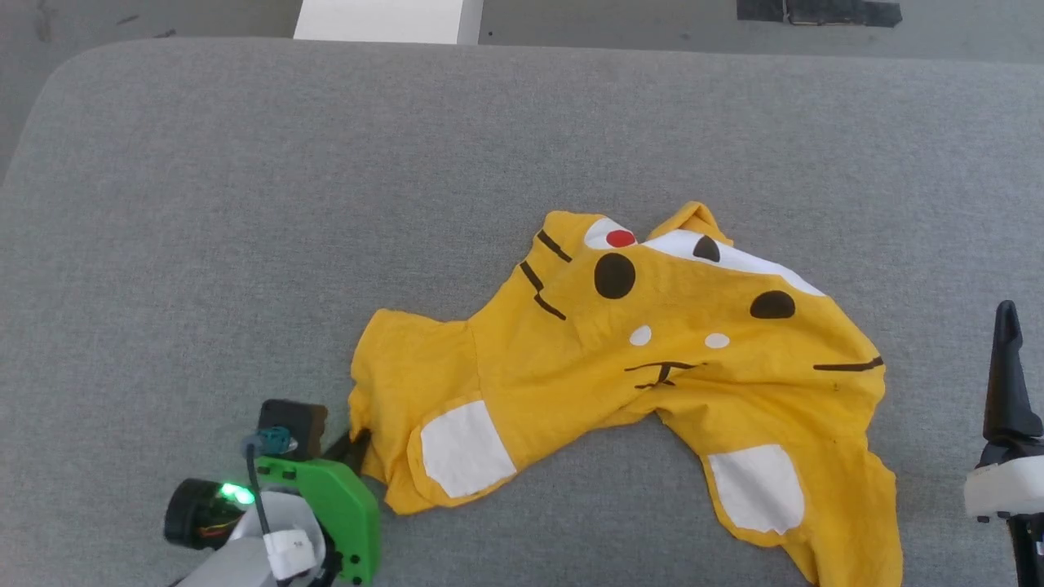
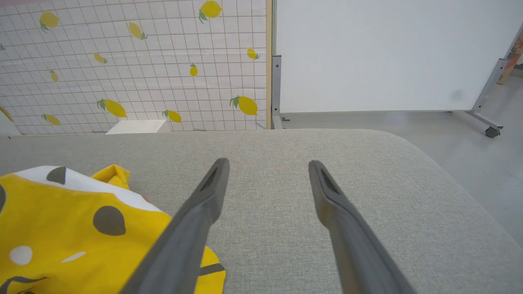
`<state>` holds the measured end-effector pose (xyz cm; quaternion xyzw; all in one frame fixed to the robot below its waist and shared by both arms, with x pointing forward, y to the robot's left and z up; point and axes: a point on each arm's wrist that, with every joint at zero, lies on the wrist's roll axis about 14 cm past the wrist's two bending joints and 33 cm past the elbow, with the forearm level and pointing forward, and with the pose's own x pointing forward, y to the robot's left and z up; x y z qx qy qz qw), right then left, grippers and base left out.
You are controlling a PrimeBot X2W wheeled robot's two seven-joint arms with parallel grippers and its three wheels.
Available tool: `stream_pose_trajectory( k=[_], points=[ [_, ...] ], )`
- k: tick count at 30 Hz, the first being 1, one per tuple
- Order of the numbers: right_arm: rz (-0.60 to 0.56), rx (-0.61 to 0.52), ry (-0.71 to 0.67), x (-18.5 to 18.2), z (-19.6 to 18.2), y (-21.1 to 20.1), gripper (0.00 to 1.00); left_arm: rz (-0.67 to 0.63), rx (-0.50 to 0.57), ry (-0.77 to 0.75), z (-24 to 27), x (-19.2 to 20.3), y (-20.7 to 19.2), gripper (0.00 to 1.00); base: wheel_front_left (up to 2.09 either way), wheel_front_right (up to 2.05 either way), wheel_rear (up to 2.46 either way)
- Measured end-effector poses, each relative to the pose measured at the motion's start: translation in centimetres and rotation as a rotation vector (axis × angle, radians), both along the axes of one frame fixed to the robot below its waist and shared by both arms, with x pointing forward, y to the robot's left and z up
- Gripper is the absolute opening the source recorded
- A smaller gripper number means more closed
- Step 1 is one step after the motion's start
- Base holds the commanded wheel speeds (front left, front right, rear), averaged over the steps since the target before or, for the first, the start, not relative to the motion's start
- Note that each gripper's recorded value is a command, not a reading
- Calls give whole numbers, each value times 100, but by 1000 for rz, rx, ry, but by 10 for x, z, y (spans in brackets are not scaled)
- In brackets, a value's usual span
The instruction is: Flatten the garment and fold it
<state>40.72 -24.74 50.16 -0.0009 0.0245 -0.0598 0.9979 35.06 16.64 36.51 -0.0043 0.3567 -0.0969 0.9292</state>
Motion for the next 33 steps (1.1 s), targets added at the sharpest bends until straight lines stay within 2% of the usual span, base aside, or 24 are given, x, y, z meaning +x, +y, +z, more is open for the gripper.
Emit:
stream_pose_trajectory(
  k=[3,6,8,9,10,13,18,20,26,33],
  points=[
    [5,2,-5,0,3,2,100,17,-33,-42,4,4,-6,0,0,0,0],
    [14,1,-18,0,8,5,100,86,-66,-127,17,15,-3,0,0,0,0],
    [19,-2,-25,0,11,6,100,162,-99,-211,35,28,4,0,0,0,0],
    [25,0,-25,0,13,8,100,291,-110,-365,71,44,26,0,0,0,0],
    [27,1,-17,0,11,9,100,329,-105,-398,78,45,34,0,0,0,0],
    [26,11,25,-4,2,9,100,456,-64,-454,91,35,65,0,0,0,0],
    [27,43,188,-23,-35,8,100,683,86,-473,95,0,121,0,0,0,0],
    [27,49,248,-30,-48,9,100,731,138,-469,94,-11,136,0,0,0,0],
    [105,126,459,-49,-90,34,100,728,105,-460,90,-12,123,0,0,0,0],
    [238,160,636,-69,-113,63,100,693,66,-447,83,-7,107,0,0,0,0]
  ],
)
